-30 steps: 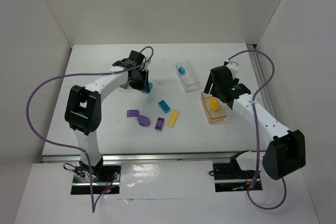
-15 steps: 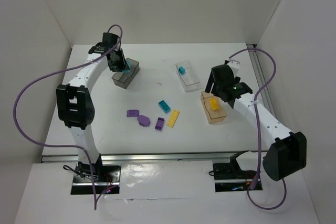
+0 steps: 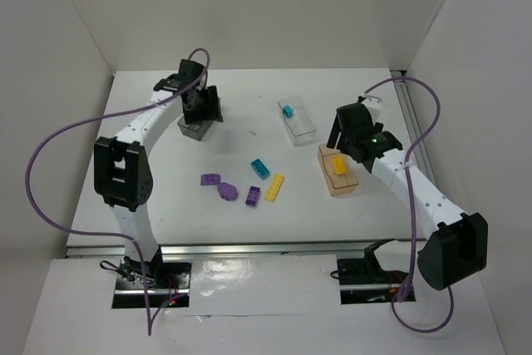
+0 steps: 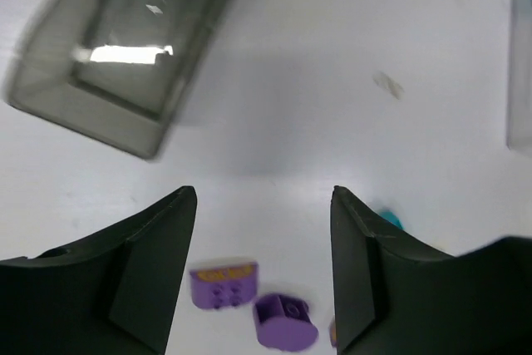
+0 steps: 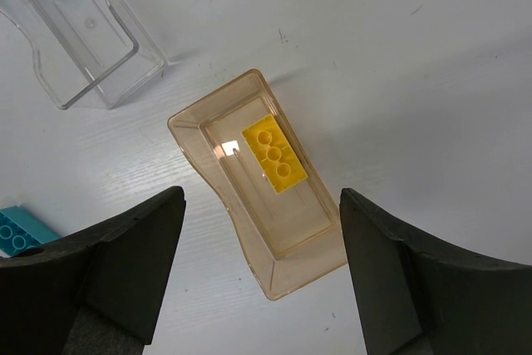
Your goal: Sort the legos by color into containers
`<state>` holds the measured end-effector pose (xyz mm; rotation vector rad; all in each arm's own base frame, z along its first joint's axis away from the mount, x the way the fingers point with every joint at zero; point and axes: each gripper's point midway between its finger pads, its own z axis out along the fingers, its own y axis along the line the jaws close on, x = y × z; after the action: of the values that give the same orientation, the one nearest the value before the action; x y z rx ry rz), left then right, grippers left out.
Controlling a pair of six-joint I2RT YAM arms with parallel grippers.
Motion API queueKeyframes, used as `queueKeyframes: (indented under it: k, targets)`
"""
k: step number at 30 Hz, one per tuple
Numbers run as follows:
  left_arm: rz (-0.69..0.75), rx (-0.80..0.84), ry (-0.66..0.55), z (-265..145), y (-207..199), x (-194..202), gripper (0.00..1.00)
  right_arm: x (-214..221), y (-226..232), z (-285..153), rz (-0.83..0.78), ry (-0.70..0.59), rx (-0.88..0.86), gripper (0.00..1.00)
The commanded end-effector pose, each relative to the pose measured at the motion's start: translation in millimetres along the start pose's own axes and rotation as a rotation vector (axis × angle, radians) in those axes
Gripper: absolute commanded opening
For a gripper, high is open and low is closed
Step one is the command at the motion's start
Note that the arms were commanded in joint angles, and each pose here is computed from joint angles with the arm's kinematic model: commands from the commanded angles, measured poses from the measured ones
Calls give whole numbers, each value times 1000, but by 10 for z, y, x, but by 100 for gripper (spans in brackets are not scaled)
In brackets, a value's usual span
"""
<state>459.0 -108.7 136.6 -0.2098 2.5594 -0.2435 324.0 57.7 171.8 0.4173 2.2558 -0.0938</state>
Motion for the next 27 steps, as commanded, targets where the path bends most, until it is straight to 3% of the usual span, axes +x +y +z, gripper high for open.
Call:
queueKeyframes:
  k: [1,3,4,12,20,27]
  targets:
    - [-15,87,-3,-326,-440,256,71,-148,-69,-77,14,-39,17,82]
    - [-17,82,54,-256,-621,604,75,-115,-32,-64,15,-28,-3,82]
    - [-82,50,49,-261,-647,670,83,-115,-32,-64,15,-28,-3,83]
    - [-176,-10,119,-122,-1254,1431,97,-119,-11,-89,18,-28,-21,86]
    - [-254,-182,131,244,-1290,1749,93,-97,-95,-183,26,-45,-21,87]
    - [-275,-217,140,478,-1291,1815,75,-93,-97,-216,27,-43,-30,87]
